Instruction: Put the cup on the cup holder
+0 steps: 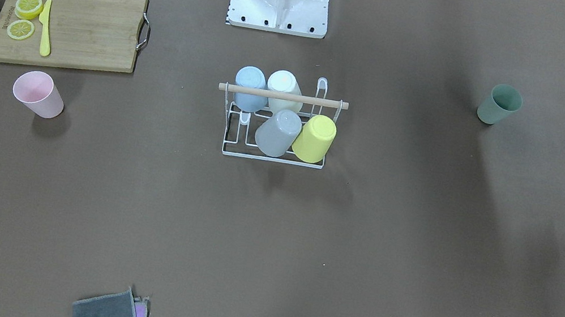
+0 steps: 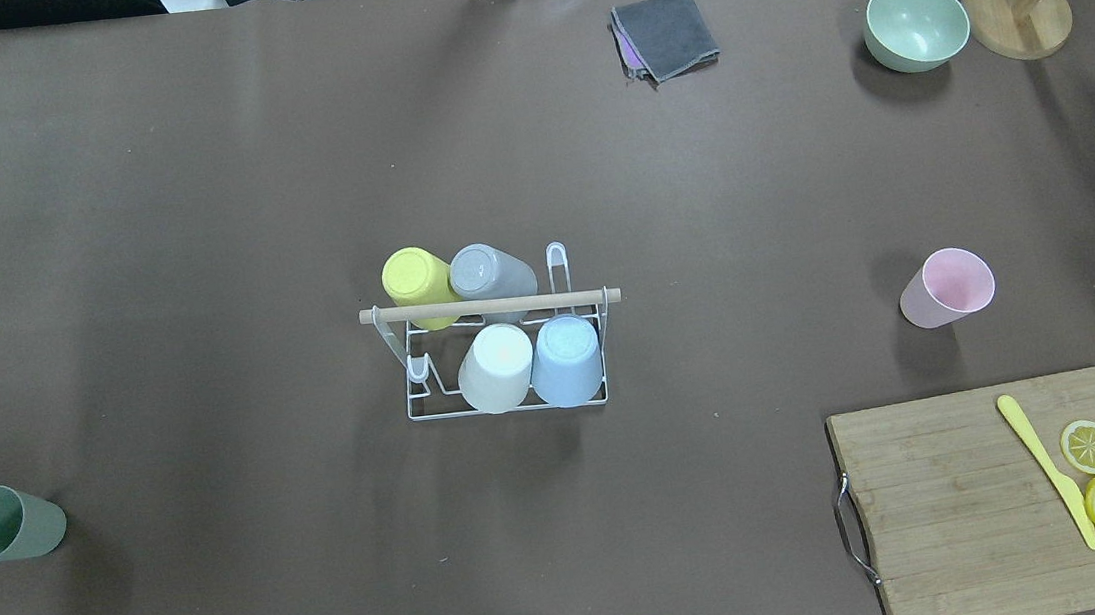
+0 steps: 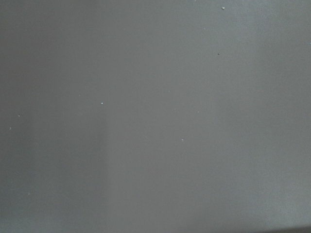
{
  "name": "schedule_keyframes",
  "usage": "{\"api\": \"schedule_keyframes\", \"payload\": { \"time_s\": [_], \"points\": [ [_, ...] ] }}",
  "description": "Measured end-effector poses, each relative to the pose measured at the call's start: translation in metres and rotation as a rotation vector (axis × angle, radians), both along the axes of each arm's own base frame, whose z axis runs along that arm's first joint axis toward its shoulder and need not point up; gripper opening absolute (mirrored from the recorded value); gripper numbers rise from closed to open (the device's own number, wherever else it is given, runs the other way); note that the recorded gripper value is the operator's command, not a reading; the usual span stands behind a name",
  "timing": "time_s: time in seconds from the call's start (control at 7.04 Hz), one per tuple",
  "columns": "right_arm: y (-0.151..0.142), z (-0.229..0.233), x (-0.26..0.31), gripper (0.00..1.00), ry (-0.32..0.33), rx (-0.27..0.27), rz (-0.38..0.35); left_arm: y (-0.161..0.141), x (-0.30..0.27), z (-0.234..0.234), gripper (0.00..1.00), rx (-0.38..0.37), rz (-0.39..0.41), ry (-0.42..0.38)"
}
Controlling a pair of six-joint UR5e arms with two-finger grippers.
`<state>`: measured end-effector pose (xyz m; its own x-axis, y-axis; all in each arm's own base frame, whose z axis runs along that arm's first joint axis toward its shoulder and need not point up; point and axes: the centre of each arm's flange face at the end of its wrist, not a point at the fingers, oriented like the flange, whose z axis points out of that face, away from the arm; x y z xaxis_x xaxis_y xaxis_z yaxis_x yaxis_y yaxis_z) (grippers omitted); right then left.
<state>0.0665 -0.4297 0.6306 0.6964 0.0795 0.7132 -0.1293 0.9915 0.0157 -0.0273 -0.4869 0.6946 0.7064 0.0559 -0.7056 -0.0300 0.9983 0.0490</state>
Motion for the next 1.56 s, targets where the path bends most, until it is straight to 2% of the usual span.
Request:
{"api": "schedule_keyframes", "payload": {
  "time_s": [0.57, 1.14, 1.28, 1.56],
  "points": [
    [0.002, 0.0, 0.001, 0.98, 0.01, 0.003, 0.0, -0.001, -0.001, 0.004, 0.98, -0.019, -0.001, -0.009],
    [-0.004, -0.005, -0.005, 0.97, 0.001, -0.002, -0.012, -0.004, -0.002, -0.02, 0.98, -0.022, -0.004, -0.019],
    [-0.011, -0.011, -0.008, 0.95, -0.003, -0.018, -0.018, -0.005, -0.002, -0.022, 0.98, -0.016, -0.004, -0.018],
    [-0.045, -0.039, -0.023, 0.94, -0.006, -0.078, -0.043, -0.015, -0.001, -0.031, 0.98, 0.002, -0.004, -0.017]
  ]
}}
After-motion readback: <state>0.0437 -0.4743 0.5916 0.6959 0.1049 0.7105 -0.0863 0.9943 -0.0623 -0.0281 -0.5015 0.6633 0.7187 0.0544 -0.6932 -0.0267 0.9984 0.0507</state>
